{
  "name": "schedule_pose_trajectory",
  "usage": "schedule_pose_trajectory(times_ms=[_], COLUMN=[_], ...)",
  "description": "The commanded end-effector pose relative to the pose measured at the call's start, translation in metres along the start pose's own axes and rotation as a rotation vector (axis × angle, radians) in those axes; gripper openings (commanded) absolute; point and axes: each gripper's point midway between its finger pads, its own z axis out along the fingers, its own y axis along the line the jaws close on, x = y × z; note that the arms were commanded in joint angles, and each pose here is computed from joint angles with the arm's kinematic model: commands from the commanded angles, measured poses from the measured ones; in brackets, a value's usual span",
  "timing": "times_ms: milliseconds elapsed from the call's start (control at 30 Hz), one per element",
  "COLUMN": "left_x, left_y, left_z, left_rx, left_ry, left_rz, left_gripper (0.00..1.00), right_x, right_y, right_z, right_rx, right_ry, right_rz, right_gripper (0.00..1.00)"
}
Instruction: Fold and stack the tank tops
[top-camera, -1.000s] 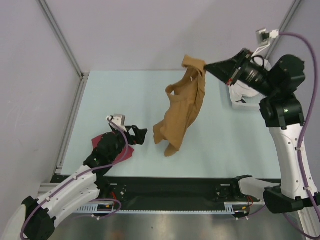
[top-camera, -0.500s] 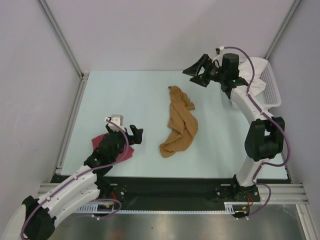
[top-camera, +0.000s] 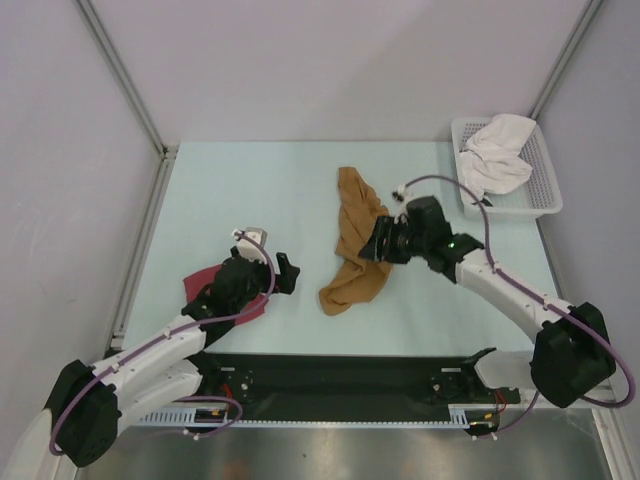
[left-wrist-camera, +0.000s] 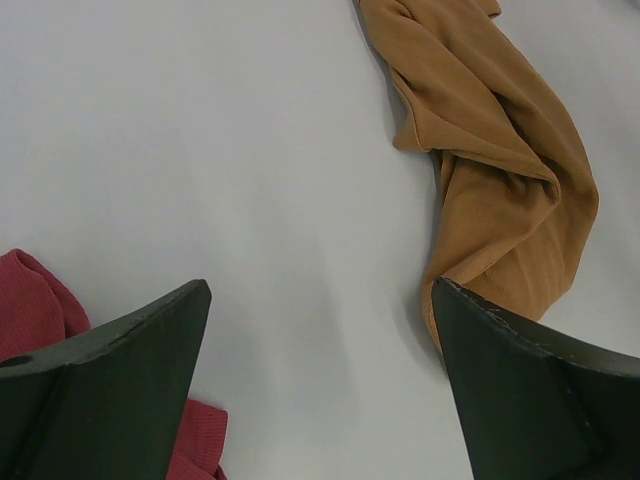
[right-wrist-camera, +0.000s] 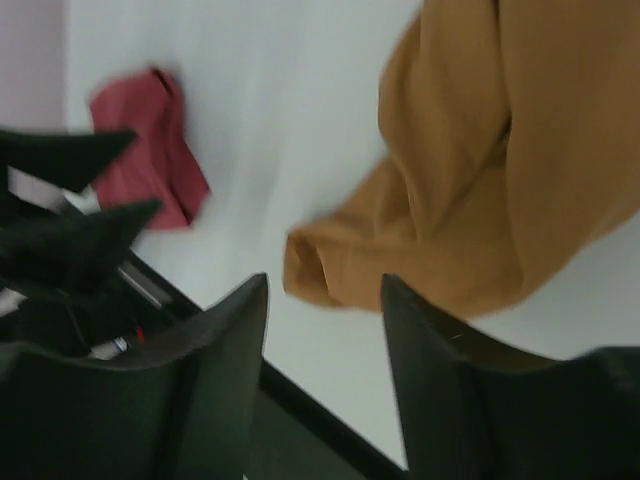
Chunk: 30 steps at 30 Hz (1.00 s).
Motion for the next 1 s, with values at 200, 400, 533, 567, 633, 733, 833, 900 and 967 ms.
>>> schedule_pose_trajectory(times_ms=[200,400,533,567,633,733,833,900,967], left_x=[-0.032,-0.037,-0.039,-0.038,-0.039,-0.039,-0.038,-0.038,-0.038], left_y=[-0.013,-0.008,0.001,0.003,0.007,0.010,0.009,0.008,0.007], left_z=[-0.004,-0.006,-0.008,-0.008,-0.009,-0.010,-0.009,-0.009,-0.009], left_rx=[0.043,0.010,-0.037,-0.047,-0.071,-0.089,-0.085,-0.079,-0.077], left_ry=[-0.089,-0.103,-0.117,-0.115,-0.123,-0.122,-0.116,-0.115,-0.115], left_rz=[0.006,0.007,-0.001,-0.009,-0.018,-0.026,-0.026,-0.029,-0.031], left_gripper=[0.99,0.99,1.00,1.00,1.00,1.00,1.00,1.00,1.00], right_x=[0.102,0.129,0.144,0.150,0.154,0.158,0.161,0.162,0.167], right_y=[0.013,0.036,0.049,0.053,0.059,0.063,0.059,0.055,0.054], right_z=[0.021,0.056,0.073,0.074,0.080,0.082,0.078,0.076,0.073], right_rx=[0.125,0.137,0.178,0.190,0.206,0.278,0.362,0.410,0.460], right_ry=[0.073,0.198,0.238,0.242,0.241,0.216,0.196,0.182,0.163], right_rz=[-0.233,-0.434,-0.508,-0.532,-0.541,-0.556,-0.568,-0.574,-0.576], right_gripper=[0.76,0.73,0.61,0.58,0.57,0.56,0.56,0.54,0.46])
